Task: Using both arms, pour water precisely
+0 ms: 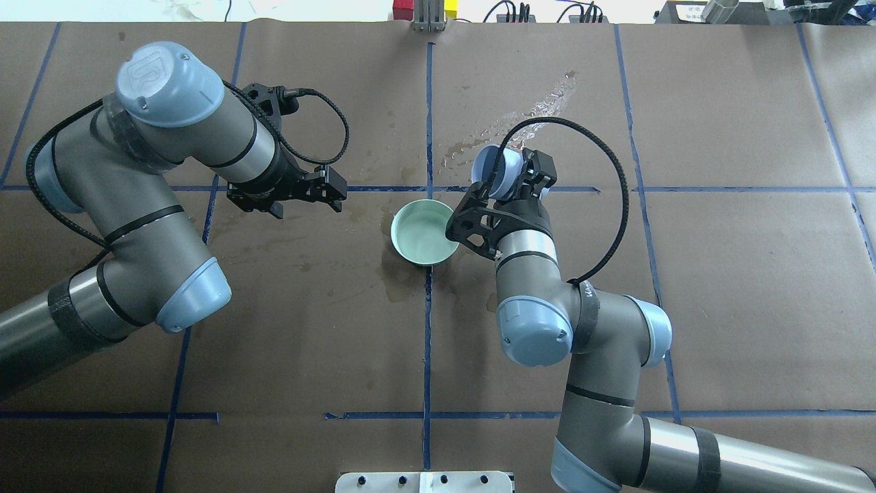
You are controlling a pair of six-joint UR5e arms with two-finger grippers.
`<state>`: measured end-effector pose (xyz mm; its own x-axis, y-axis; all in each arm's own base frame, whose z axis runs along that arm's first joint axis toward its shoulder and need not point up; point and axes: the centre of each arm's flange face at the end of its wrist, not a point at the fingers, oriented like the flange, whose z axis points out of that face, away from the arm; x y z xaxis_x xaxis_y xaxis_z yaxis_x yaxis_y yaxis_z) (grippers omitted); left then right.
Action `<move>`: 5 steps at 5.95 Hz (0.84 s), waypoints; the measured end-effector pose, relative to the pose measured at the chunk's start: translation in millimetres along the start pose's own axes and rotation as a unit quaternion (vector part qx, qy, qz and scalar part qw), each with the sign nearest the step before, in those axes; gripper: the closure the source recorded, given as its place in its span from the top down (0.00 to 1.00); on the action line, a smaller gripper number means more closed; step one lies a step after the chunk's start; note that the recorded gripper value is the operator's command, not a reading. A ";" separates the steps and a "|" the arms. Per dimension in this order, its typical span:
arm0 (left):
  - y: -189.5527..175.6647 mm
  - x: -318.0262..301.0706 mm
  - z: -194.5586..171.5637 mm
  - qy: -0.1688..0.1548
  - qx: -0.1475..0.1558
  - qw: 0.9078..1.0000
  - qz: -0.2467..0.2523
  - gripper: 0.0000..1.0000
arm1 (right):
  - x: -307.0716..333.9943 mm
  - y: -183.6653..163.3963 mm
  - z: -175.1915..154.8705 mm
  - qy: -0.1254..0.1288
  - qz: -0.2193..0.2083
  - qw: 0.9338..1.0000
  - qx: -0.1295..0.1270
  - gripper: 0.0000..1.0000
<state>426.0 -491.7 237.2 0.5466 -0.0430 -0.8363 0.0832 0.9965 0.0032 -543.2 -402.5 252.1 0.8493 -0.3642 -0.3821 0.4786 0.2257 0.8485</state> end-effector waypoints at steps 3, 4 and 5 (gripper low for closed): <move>0.2 0.6 -1.9 0.002 0.001 1.000 0.001 1.00 | -11.0 -27.5 -1.0 0.029 -0.109 0.994 -0.017 0.00; 0.2 0.7 -2.5 0.002 0.001 1.000 0.001 1.00 | -12.0 -35.0 -3.1 0.034 -0.144 0.989 -0.022 0.00; 0.3 0.8 -2.7 0.002 0.001 1.000 0.001 1.00 | -15.7 -36.7 -3.4 0.041 -0.175 0.983 -0.025 0.00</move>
<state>424.2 -491.3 235.0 0.5433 -0.0401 -0.8386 0.0840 0.9964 0.0067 -573.4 -402.0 225.7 0.6446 -0.3549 -0.6771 0.7535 0.1451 0.6413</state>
